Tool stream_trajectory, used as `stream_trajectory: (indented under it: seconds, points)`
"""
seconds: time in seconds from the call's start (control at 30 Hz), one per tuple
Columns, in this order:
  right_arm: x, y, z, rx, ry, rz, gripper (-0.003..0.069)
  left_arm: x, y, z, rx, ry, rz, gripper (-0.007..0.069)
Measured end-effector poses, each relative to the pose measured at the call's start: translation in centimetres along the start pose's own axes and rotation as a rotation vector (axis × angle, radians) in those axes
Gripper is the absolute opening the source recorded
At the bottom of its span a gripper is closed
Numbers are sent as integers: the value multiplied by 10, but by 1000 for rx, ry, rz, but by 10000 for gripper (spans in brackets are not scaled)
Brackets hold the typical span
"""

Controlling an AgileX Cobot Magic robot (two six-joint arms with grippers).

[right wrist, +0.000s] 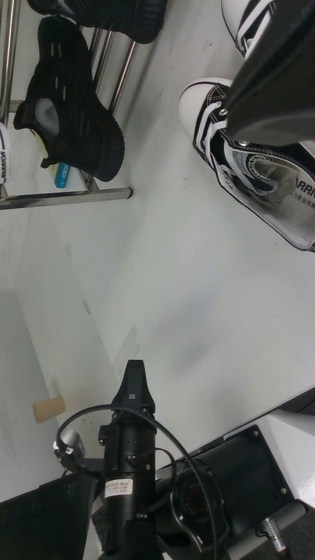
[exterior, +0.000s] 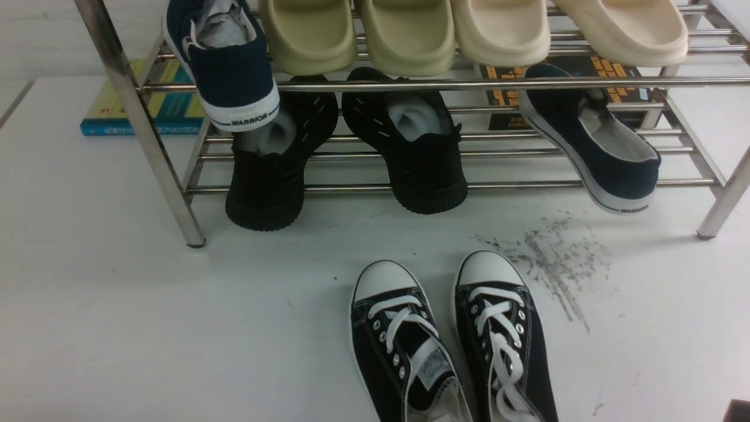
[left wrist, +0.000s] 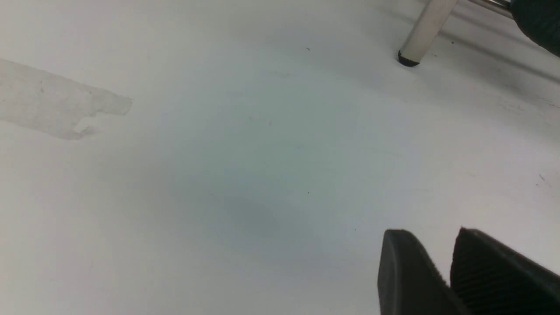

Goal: Take the shoes off the shelf with your hand on the white table.

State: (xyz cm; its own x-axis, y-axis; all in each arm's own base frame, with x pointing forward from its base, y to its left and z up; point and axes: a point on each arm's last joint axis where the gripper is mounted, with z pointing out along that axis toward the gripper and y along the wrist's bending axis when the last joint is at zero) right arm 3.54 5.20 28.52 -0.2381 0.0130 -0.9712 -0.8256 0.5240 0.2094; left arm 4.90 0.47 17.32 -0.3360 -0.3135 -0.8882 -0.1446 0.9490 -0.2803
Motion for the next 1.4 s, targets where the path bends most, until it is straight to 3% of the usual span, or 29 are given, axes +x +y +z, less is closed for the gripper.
stream_trajectory:
  seconds: [0.73, 0.87, 1.1, 1.37, 1.4]
  points:
    - [16, -4, 4, 30, 48, -1, 4, 0, 0, 0, 0, 0, 0, 195]
    - [29, -12, 7, 123, 77, 41, 6, 0, 0, 0, 0, 0, 0, 195]
    - [58, -32, 1, 388, 84, -25, 13, 0, 0, 0, 0, 0, 0, 195]
    - [90, -46, -5, 608, 68, 6, 20, 0, 0, 0, 0, 0, 0, 195]
    - [98, -50, -7, 672, 67, 4, 22, 0, 0, 0, 0, 0, 0, 195]
